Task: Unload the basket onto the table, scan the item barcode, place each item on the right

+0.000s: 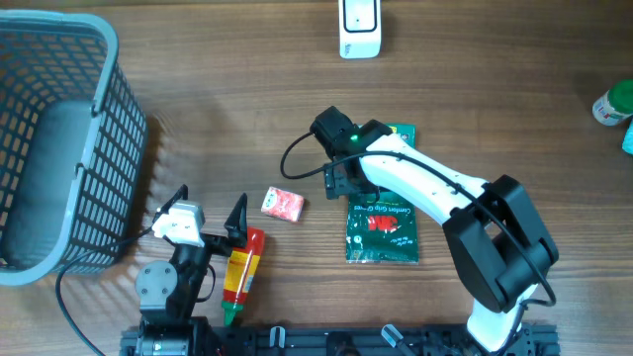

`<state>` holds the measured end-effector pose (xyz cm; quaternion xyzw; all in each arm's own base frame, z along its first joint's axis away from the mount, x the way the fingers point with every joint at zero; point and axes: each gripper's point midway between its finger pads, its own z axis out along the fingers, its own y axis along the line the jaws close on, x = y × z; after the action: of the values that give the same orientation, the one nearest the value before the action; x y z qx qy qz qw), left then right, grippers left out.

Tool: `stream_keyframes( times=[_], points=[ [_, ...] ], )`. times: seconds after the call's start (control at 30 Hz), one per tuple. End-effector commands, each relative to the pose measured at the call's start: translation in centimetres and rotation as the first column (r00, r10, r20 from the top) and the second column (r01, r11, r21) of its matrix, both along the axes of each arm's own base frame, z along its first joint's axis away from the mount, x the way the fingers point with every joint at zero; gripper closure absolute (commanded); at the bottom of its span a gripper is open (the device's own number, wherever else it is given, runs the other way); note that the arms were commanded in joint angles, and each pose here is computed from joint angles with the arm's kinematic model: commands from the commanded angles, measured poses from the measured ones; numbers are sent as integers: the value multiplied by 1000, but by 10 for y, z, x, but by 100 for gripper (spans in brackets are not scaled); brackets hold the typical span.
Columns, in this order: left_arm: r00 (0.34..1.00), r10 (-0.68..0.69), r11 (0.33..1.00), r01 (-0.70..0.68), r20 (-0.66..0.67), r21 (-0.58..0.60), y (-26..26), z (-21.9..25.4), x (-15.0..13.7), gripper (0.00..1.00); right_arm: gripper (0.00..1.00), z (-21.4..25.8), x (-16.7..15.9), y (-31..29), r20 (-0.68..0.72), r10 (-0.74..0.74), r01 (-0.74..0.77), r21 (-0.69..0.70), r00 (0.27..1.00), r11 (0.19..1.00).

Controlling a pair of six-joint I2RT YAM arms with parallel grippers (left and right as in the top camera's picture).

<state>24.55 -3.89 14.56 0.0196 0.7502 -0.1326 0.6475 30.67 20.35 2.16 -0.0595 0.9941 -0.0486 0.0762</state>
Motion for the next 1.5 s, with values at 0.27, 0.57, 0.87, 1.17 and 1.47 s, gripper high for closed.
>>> stream_keyframes(
  times=[0.27,0.57,0.87,1.17,1.47],
  points=[
    [1000,3,1000,-3,-3,21,1,-2,0,0,87,11,25,0,68,-42,41,19,997,999],
    [1000,3,1000,-3,-2,21,1,-2,0,0,85,14,59,-33,133,-144,142,24,980,990],
    [1000,3,1000,-3,-2,21,1,-2,0,0,95,0,49,-23,63,-101,94,99,993,991],
    [1000,3,1000,-3,-2,21,1,-2,0,0,96,-3,40,-14,8,-87,85,147,996,985],
    [1000,3,1000,-3,-3,21,1,-2,0,0,95,-2,45,-31,55,-96,93,55,994,994]
  ],
)
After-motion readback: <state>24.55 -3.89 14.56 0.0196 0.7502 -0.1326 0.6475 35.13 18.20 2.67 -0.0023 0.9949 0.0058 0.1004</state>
